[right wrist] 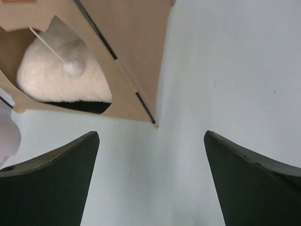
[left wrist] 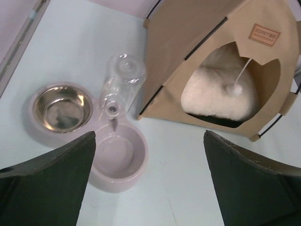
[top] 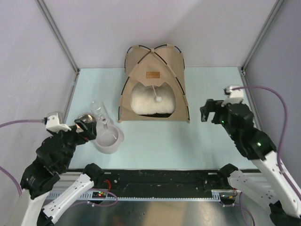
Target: Set up the pet tent
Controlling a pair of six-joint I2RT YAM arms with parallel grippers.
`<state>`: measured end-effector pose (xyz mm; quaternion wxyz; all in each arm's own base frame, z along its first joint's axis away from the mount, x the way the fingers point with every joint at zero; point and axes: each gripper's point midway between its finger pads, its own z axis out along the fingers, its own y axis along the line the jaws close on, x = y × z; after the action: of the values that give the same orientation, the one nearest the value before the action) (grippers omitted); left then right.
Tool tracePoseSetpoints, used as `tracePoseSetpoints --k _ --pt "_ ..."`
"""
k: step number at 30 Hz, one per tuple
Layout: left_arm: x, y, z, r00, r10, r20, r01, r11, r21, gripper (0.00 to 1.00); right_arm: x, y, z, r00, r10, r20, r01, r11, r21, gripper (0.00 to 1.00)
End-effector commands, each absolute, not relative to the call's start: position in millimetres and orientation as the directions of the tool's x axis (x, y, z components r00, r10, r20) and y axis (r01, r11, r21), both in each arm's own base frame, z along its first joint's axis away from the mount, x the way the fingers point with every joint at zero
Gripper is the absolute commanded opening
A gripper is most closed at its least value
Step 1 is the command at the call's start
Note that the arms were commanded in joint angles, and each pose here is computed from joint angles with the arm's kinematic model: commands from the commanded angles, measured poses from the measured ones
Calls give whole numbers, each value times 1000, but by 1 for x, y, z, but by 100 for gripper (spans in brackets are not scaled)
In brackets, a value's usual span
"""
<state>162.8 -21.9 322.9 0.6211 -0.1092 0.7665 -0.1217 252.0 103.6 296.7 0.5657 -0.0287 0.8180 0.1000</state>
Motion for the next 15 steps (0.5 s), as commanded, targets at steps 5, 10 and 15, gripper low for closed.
tracePoseSetpoints --k 5,10,15 --pt "137 6 302 -168 -391 -905 -84 920 -383 100 194 55 344 -167 212 -963 -129 964 234 100" --pt "130 10 301 -166 -389 -906 -77 921 -381 100 161 35 369 -32 252 -967 -175 951 254 100" --pt "122 21 303 -150 -388 -909 -94 921 -378 100 141 18 375 18 304 -952 -157 942 298 99"
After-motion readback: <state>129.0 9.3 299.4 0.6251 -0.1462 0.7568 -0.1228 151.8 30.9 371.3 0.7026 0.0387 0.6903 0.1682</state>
